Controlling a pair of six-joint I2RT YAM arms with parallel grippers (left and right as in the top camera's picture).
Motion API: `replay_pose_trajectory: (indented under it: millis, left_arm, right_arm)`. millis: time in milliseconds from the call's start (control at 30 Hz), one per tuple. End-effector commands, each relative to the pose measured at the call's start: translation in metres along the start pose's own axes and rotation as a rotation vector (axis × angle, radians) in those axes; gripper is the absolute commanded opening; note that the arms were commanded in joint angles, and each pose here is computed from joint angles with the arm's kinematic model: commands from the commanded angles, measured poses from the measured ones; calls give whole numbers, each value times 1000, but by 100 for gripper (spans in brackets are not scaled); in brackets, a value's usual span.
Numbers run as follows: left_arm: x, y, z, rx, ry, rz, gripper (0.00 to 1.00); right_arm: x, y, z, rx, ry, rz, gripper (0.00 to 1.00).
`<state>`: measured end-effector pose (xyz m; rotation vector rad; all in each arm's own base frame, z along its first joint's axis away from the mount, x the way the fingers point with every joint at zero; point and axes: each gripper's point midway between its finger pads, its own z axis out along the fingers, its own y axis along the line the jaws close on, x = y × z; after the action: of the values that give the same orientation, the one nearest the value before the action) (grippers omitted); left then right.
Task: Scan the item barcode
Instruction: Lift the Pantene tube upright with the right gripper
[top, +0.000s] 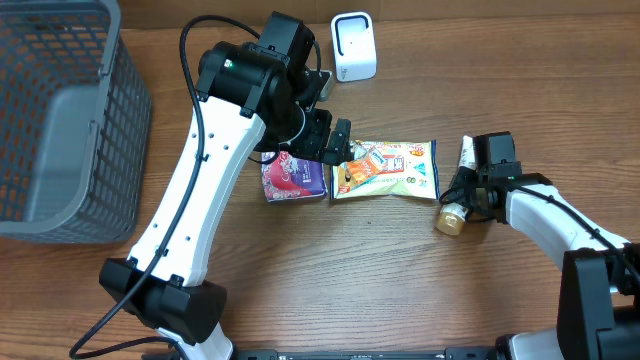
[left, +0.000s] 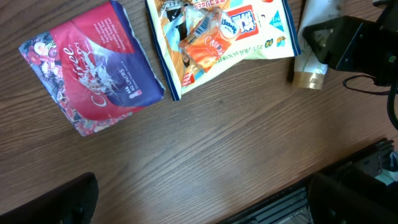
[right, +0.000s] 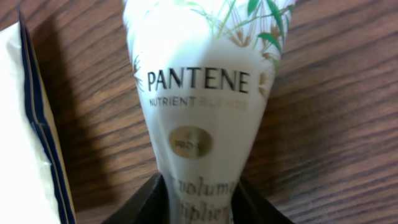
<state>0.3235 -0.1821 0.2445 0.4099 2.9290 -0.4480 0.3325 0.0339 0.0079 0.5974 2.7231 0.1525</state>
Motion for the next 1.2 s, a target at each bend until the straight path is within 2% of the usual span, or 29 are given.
replay_pose_trajectory:
  millis: [0,100,233,367,533,767,900,1033,1167]
  left_arm:
    - [0,1,2,-6,4,21,100]
    - [0,1,2,-7,4,21,100]
    - [0,1,2,-7,4,21,100]
    - [0,1,2,-7,4,21,100]
    - [0,1,2,-7,4,21,100]
    - [0,1,2,-7,4,21,100]
    - [0,1,2,-6,4,21,100]
    - [0,1,2,-7,4,21,100]
    - [0,1,2,-7,4,21,100]
  right_arm:
    - [0,-6,4,26,-5,10,30]
    - [-3,-4,2,22,-11,10,29]
    - [-6,-2,-7,38,17,28,11]
    - [-12,3,-19,43,44,27,4]
    - [0,31,-29,-100,146,33,4]
    - [-5,33,-28,-108,128,31,4]
    - [-23,28,-33,-58,61,5,4]
    - [-45,44,-46,-91,6,-60,4]
    - [-83,66,-72,-140,-92,-83,4]
